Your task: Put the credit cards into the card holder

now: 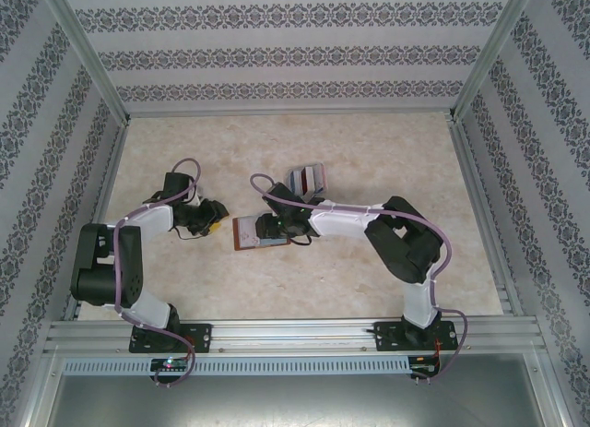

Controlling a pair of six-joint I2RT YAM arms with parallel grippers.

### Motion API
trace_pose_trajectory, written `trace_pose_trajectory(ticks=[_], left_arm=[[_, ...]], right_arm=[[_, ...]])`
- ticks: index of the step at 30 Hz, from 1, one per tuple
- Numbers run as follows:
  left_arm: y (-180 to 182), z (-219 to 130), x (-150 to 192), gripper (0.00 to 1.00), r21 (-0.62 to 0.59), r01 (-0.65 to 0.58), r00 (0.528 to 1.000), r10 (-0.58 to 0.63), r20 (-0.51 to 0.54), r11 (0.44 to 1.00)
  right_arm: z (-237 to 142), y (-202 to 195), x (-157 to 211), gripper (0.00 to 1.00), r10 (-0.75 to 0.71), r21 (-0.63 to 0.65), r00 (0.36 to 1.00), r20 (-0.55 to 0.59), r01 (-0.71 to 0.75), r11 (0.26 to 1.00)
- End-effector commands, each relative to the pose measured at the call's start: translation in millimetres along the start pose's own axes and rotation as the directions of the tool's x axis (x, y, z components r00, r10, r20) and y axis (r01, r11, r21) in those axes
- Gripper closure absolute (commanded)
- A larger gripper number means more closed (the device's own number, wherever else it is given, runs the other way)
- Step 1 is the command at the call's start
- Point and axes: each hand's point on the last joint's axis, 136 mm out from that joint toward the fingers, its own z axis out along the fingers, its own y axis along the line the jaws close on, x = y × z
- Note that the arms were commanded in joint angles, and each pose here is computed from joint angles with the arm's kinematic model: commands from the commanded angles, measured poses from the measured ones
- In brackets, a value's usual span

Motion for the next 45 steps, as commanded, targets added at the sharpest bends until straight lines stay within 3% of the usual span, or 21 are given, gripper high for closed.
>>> trace_pose_trajectory(ticks=[1, 8, 14, 17, 21, 26, 45], left_arm=[[0.9, 8.7, 7.3, 0.6, 0.009, -0.013, 0.999, 0.013, -0.03, 1.0], [-1.5, 8.4, 7.8, 0.6, 0.023, -0.012, 1.0, 0.013, -0.027, 1.0], [-12.2, 13.4, 6.0, 0.65, 0.096, 0.017, 0.999, -0.014, -0.032, 0.995], [-11.4, 10.2, 5.1, 0.66, 0.076, 0.004, 1.0, -0.001, -0.028, 0.997], [-5.4, 5.1, 6.3, 0.64, 0.031, -0.014, 1.0, 0.014, -0.016, 0.999], [5.4, 10.2, 19.1, 0.64, -0.006, -0.01, 0.999, 0.01, -0.036, 1.0], [16.0, 24.6, 37.8, 0.68, -0.002, 0.004, 0.996, -0.004, -0.087, 1.0]], right_arm=[[6.3, 31.2, 1.3, 0.52, 0.008, -0.139, 1.0, -0.022, -0.011, 0.99], [-0.3, 69.4, -14.8, 0.52, 0.04, -0.365, 0.999, -0.008, -0.04, 0.93], [10.4, 85.2, -20.5, 0.56, 0.076, -0.449, 0.996, -0.05, -0.091, 0.889], [-2.0, 70.7, -25.1, 0.54, 0.073, -0.344, 0.997, -0.001, -0.069, 0.937], [-24.5, 17.5, -19.0, 0.45, 0.117, -0.043, 0.993, 0.035, -0.115, 0.992], [-27.9, -1.7, -9.3, 0.45, 0.107, 0.069, 0.993, 0.045, -0.11, 0.991], [14.7, 6.2, 9.7, 0.5, 0.155, 0.062, 0.985, -0.081, -0.15, 0.987]])
